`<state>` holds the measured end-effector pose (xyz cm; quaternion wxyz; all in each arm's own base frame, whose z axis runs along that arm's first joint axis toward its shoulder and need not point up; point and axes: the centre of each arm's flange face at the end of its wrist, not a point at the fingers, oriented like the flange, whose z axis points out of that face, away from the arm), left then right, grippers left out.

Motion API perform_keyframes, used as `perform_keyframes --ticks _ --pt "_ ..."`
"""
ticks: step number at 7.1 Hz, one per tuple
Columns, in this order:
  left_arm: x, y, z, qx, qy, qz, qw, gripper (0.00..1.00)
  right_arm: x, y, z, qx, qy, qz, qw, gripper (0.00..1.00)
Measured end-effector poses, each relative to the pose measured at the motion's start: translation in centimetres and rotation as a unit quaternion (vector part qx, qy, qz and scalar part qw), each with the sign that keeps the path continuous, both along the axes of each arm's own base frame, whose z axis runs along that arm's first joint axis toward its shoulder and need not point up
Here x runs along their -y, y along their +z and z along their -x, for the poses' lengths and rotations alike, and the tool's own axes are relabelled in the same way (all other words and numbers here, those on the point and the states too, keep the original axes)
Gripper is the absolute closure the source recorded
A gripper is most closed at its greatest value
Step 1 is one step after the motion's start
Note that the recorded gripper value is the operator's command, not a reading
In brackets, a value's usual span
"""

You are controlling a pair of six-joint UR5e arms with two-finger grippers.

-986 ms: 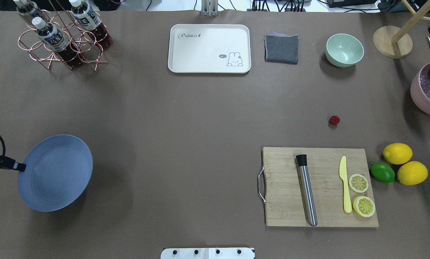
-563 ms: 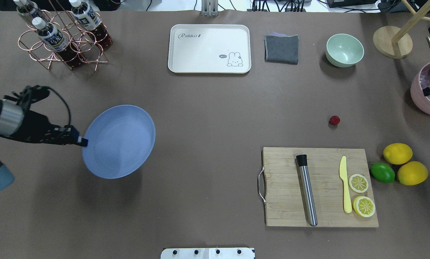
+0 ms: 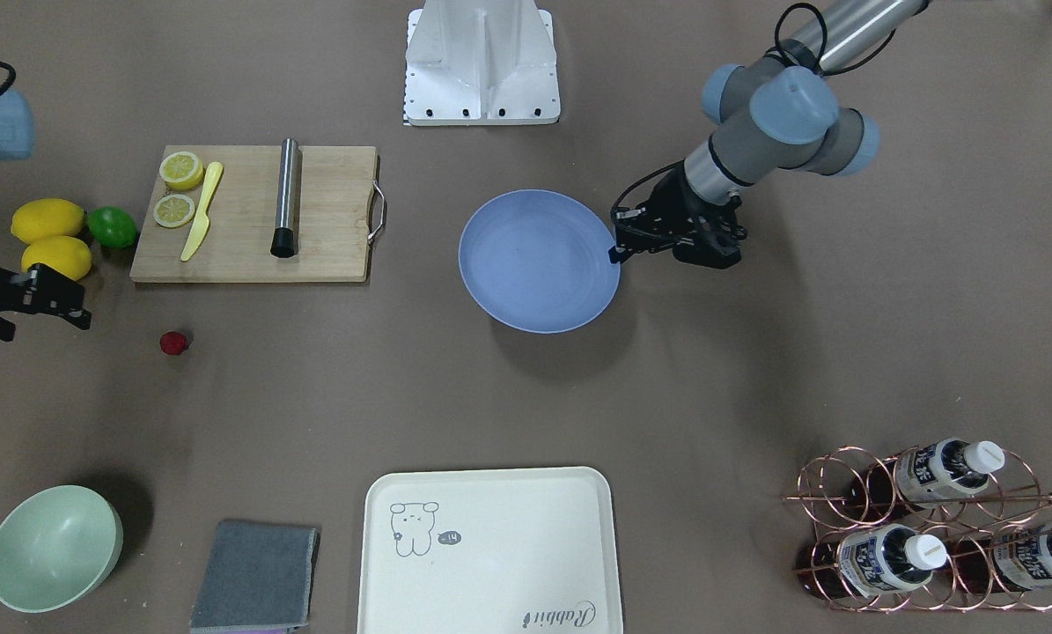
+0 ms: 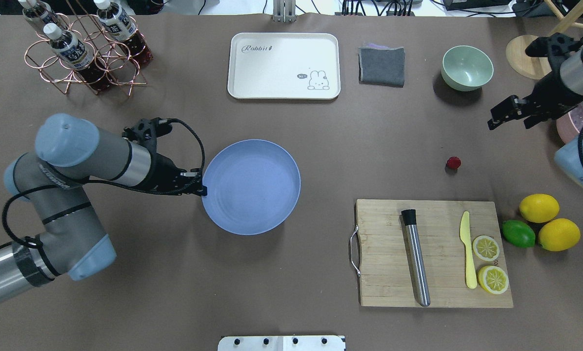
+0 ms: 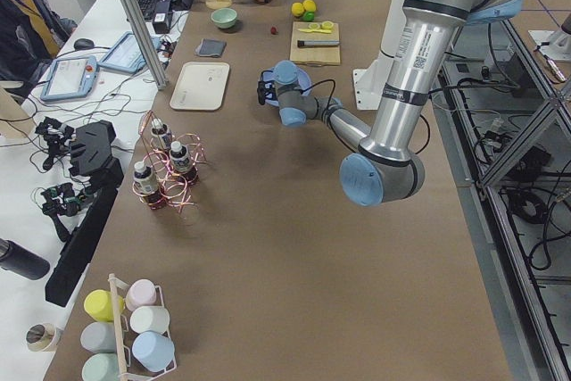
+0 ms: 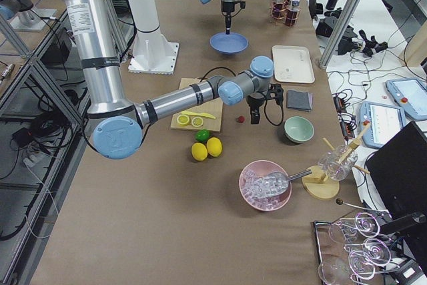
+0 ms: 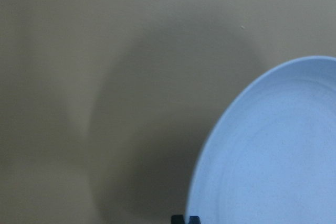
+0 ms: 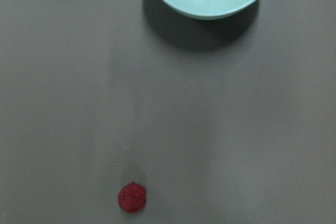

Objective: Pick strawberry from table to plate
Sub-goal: 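Push the blue plate inward with the left gripper while the right gripper approaches the strawberry, then lower the right gripper onto the red strawberry and close it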

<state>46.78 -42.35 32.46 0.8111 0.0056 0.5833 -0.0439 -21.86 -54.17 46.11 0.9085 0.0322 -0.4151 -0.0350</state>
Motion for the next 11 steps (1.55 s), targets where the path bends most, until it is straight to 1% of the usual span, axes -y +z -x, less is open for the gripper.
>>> perform_keyframes --ticks 2,3,4,5,6,8,10,11 --pt "-2.4 -2.0 -4.0 0.009 -0.003 -0.004 0.9999 1.00 -0.7 -0.2 5.8 -0.025 -0.013 -0.002 0.9996 0.07" --pt "-3.2 -2.4 -5.0 0.009 -0.004 -0.002 1.0000 1.00 -0.6 1.1 8.2 -0.036 -0.021 -0.007 0.9991 0.12" --pt "-3.6 -2.7 -5.4 0.007 -0.004 0.002 1.0000 0.08 -0.3 3.1 10.0 -0.040 -0.025 -0.017 0.9987 0.35" --pt "-3.8 -2.8 -5.6 0.006 -0.004 0.005 1.0000 0.03 -0.1 4.3 11.0 -0.038 -0.027 -0.023 0.9987 0.96" --pt "-3.9 -2.9 -5.6 0.006 -0.004 0.006 1.0000 0.03 -0.1 4.7 11.4 -0.034 -0.027 -0.023 0.9988 1.00" --pt "-3.8 -3.0 -5.5 0.004 -0.006 0.006 1.0000 0.03 -0.8 4.2 11.6 -0.011 -0.042 -0.012 0.9990 1.00" --pt "-3.6 -3.0 -5.2 0.004 -0.009 0.007 0.9999 0.03 -1.4 3.7 11.1 0.001 -0.047 -0.009 0.9989 1.00" --pt "-3.5 -3.1 -4.9 0.003 -0.010 0.008 0.9999 0.03 -1.3 2.7 10.9 0.006 -0.047 -0.010 0.9988 1.00"
